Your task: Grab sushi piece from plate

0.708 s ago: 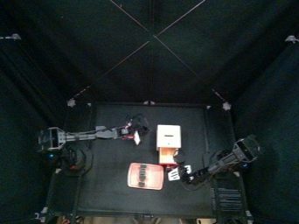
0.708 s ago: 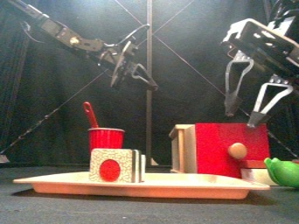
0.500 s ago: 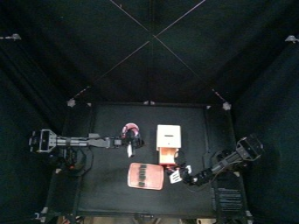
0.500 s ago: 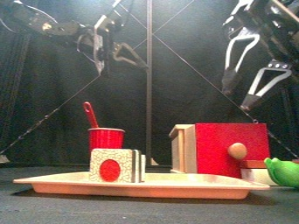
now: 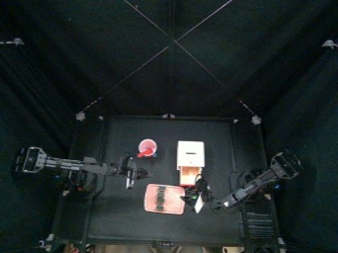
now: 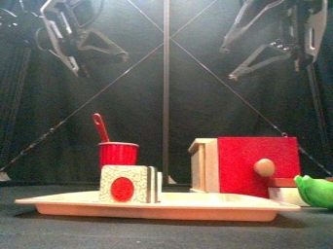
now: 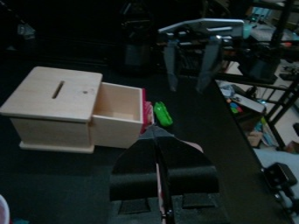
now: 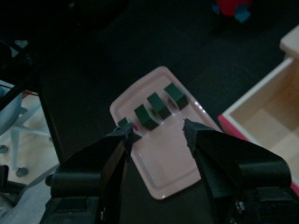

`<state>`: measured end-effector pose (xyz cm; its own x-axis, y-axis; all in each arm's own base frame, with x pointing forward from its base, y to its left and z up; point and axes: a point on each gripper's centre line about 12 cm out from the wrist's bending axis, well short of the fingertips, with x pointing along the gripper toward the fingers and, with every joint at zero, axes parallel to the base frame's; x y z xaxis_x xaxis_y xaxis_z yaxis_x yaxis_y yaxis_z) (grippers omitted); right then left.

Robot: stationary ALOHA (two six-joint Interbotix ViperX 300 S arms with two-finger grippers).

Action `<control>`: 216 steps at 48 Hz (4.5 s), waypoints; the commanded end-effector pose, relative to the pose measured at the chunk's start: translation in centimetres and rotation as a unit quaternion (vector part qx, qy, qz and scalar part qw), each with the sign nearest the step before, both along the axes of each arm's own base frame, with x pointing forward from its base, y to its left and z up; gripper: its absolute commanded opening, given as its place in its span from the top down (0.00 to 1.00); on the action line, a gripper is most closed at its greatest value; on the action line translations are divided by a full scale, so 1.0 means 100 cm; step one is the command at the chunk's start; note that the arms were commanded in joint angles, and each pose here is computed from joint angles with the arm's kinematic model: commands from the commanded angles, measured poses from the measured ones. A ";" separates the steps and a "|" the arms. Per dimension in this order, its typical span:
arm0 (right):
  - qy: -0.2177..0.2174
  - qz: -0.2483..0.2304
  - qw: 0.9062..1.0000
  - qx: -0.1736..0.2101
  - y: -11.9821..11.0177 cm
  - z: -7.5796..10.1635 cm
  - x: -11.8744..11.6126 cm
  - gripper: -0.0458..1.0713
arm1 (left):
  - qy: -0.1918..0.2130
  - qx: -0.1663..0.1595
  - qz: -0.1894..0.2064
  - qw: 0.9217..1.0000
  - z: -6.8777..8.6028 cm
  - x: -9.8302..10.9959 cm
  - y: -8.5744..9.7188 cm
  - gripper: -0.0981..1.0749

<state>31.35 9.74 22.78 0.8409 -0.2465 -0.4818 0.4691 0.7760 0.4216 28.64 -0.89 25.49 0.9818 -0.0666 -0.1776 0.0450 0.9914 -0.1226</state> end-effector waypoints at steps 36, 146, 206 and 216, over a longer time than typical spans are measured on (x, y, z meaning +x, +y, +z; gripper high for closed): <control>0.020 0.028 0.987 -0.155 -0.036 -0.044 0.071 0.20 | -0.047 -0.017 -0.045 0.998 0.001 -0.048 -0.022 0.76; 0.143 0.091 0.983 -0.067 -0.062 -0.018 0.118 0.20 | -0.036 -0.017 -0.039 0.998 -0.006 -0.050 -0.020 0.76; 0.209 0.199 0.940 -0.180 -0.060 -0.089 0.123 0.20 | -0.028 -0.016 -0.029 0.999 -0.012 -0.052 -0.015 0.76; 0.211 0.198 0.940 -0.179 -0.060 -0.093 0.126 0.20 | -0.028 -0.016 -0.028 0.999 -0.012 -0.052 -0.014 0.76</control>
<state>43.27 3.84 12.02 0.6218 -0.1689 -0.7648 0.1767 0.9815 -0.0731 23.21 -2.38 23.84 0.9826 -0.1288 -0.1341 0.1083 0.9827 -0.1506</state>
